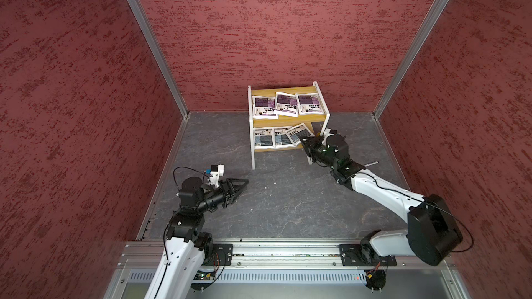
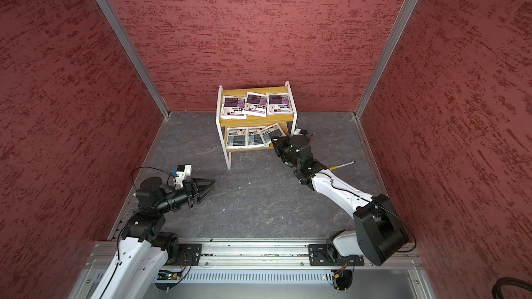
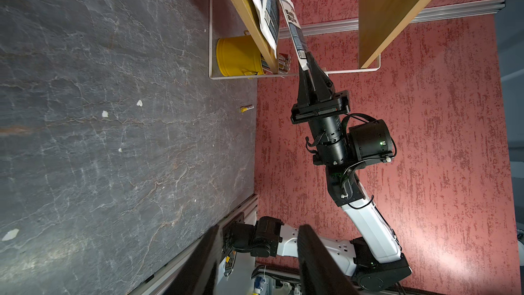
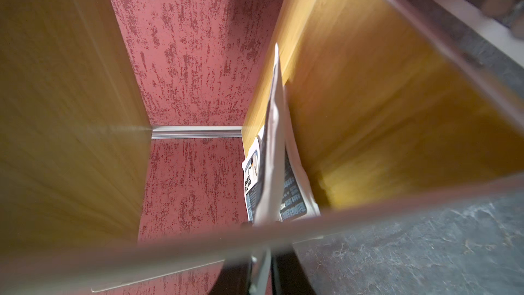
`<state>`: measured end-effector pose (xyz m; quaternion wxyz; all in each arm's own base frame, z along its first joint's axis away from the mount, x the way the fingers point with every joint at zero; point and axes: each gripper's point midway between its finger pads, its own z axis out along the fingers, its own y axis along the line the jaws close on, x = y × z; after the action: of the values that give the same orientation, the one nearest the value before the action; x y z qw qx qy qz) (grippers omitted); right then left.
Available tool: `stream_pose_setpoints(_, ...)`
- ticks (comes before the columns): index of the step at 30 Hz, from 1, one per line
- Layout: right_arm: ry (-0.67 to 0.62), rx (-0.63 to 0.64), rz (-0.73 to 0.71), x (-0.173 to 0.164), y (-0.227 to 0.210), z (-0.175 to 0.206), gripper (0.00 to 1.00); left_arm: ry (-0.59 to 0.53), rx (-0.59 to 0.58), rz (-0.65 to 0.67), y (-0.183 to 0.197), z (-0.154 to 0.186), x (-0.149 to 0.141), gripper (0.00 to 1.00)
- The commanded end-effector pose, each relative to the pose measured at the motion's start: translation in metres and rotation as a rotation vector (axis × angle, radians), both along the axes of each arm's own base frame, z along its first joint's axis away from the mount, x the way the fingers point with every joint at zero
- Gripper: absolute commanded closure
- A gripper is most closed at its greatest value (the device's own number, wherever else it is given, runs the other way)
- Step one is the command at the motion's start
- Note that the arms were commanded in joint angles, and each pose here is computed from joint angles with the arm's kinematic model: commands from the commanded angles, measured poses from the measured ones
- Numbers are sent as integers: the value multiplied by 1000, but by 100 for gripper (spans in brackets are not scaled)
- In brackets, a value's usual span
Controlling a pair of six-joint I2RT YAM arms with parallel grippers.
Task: Place the bagged coffee beans on the shelf by color
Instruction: Place the bagged coffee beans on the shelf.
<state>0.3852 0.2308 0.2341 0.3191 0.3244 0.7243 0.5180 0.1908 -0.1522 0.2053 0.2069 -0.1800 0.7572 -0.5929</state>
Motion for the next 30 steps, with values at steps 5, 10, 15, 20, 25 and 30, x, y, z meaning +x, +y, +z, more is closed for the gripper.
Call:
stream_pose_setpoints(5,-1,5,-103,6,-18,1,88,-5,3,-12,0,-4,-2,53)
stream_pose_setpoints(10,-47,37,-178,7,-29,7,90,6,2,-18,0,-8,-4,53)
stream_pose_setpoints(15,-64,38,-214,10,-28,9,90,13,1,-19,-1,-11,-4,53)
stream_pose_setpoints(20,-58,38,-241,12,-25,2,89,18,2,-25,-1,-12,-6,53)
stream_pose_setpoints(25,-44,33,-256,13,-22,-5,88,27,4,-27,-1,-15,-8,53)
stream_pose_setpoints(30,-41,20,-277,15,-23,-8,87,32,4,-29,-1,-18,-9,53)
